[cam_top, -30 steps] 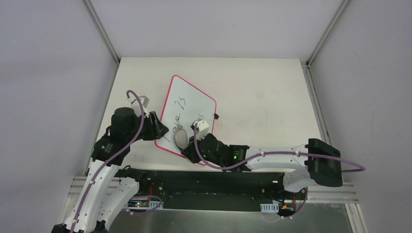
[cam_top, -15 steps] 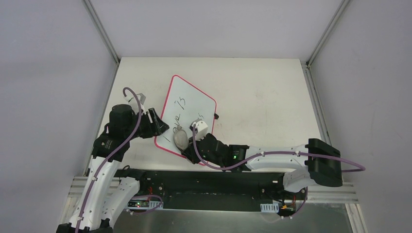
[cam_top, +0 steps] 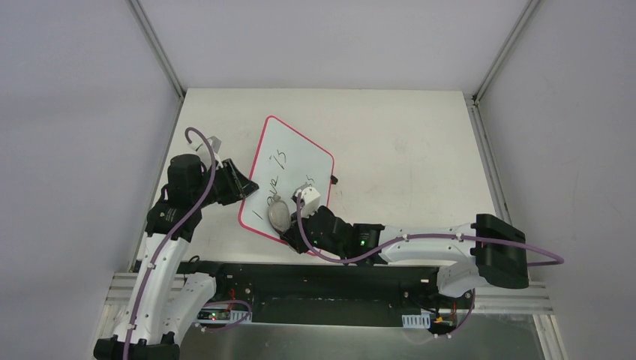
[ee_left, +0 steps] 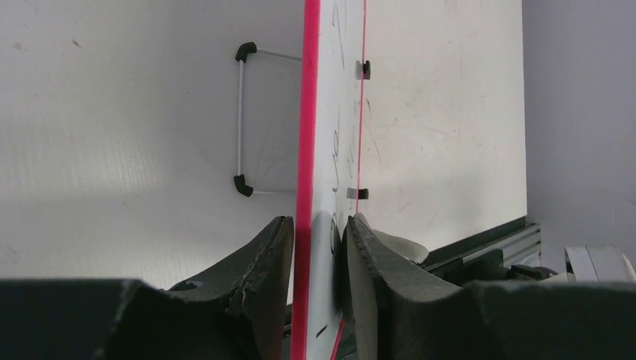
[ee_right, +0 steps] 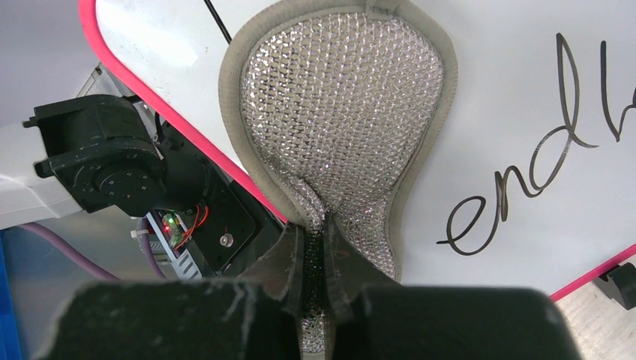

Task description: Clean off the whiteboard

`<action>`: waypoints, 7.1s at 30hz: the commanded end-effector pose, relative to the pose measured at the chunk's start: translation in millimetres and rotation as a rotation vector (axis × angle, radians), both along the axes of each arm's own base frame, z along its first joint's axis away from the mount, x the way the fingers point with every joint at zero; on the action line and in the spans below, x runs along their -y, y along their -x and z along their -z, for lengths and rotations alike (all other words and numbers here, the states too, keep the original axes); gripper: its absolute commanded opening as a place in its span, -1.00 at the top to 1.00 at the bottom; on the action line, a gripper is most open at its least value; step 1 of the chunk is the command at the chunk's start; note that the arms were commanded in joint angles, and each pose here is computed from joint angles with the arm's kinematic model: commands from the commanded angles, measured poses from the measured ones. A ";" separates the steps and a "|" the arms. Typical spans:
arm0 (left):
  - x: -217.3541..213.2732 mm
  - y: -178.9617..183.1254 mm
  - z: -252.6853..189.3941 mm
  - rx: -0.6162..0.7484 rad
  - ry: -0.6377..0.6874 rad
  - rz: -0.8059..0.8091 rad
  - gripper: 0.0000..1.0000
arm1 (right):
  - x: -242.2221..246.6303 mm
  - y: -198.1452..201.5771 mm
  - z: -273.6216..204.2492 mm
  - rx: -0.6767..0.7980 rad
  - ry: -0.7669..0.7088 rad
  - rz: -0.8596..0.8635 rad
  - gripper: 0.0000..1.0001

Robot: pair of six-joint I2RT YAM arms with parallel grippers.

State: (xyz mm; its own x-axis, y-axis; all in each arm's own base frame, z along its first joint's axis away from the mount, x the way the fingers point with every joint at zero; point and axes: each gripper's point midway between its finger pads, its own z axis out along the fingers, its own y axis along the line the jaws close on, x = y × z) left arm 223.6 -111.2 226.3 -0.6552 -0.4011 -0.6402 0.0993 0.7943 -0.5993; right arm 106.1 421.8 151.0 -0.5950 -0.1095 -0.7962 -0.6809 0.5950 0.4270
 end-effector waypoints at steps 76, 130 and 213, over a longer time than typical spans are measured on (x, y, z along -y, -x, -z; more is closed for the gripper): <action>-4.0 -2.8 -17.6 -0.024 0.009 -0.038 -0.66 | -32.5 -9.5 -28.5 -0.006 -0.178 -0.172 1.00; -0.1 -29.4 11.3 -0.039 0.017 0.028 1.00 | -76.6 -38.5 -43.9 0.140 -0.102 -0.183 1.00; -6.7 -22.8 24.3 -0.061 0.006 -0.030 1.00 | -47.2 -44.1 -27.7 0.048 -0.065 -0.175 1.00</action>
